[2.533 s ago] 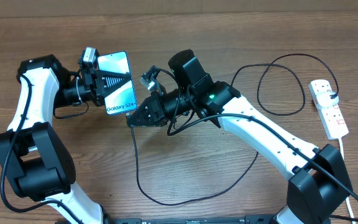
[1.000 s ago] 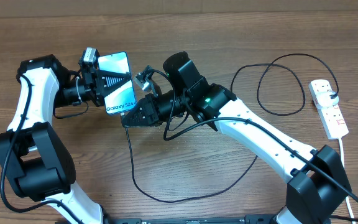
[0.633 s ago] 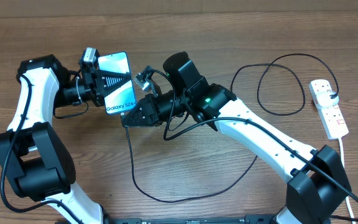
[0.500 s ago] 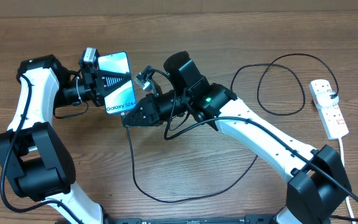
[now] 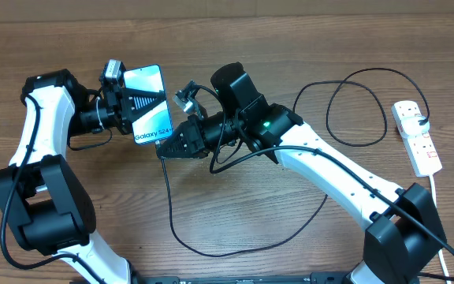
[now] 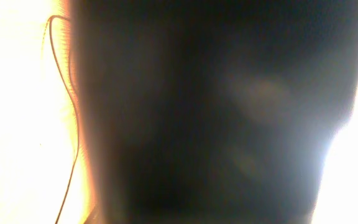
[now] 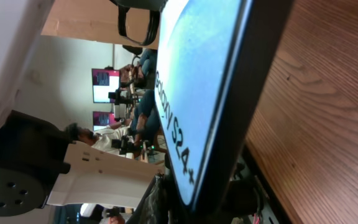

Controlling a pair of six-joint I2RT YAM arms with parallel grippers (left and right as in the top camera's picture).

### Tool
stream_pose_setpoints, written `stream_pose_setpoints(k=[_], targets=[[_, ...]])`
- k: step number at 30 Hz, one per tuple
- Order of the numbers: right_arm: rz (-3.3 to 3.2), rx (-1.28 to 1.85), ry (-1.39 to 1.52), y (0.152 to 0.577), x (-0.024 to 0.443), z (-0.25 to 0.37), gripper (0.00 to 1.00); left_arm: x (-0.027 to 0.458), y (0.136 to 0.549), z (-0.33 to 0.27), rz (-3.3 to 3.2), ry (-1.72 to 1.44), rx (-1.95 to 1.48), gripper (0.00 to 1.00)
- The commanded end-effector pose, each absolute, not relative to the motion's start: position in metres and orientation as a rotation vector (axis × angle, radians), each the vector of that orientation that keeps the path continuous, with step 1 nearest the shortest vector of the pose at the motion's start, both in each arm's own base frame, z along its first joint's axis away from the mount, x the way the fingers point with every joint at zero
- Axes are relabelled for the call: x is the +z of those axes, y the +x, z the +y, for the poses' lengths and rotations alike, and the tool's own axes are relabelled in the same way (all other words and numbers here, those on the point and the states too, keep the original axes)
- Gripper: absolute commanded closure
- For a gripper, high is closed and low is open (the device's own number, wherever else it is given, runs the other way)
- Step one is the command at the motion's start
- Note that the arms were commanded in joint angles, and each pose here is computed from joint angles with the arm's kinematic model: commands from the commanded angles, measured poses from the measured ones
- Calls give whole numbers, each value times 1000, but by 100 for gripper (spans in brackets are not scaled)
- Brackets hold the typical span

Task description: Plug charger to phone and switch on socket

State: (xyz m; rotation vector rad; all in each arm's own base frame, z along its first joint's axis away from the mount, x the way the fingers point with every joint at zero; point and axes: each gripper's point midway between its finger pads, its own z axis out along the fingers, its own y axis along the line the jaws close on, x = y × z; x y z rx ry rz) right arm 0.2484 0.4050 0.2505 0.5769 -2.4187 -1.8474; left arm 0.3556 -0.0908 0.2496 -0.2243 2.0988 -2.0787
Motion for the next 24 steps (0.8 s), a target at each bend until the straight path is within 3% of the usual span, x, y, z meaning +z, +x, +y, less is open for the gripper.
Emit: stream_pose_setpoints(k=[1, 24], targets=[[-2489, -1894, 507, 267, 264, 399, 96, 261, 354, -91, 2061, -177, -2062, 96], [-2468, -1881, 518, 250, 266, 416, 96, 261, 357, -77, 2041, -219, -2039, 96]])
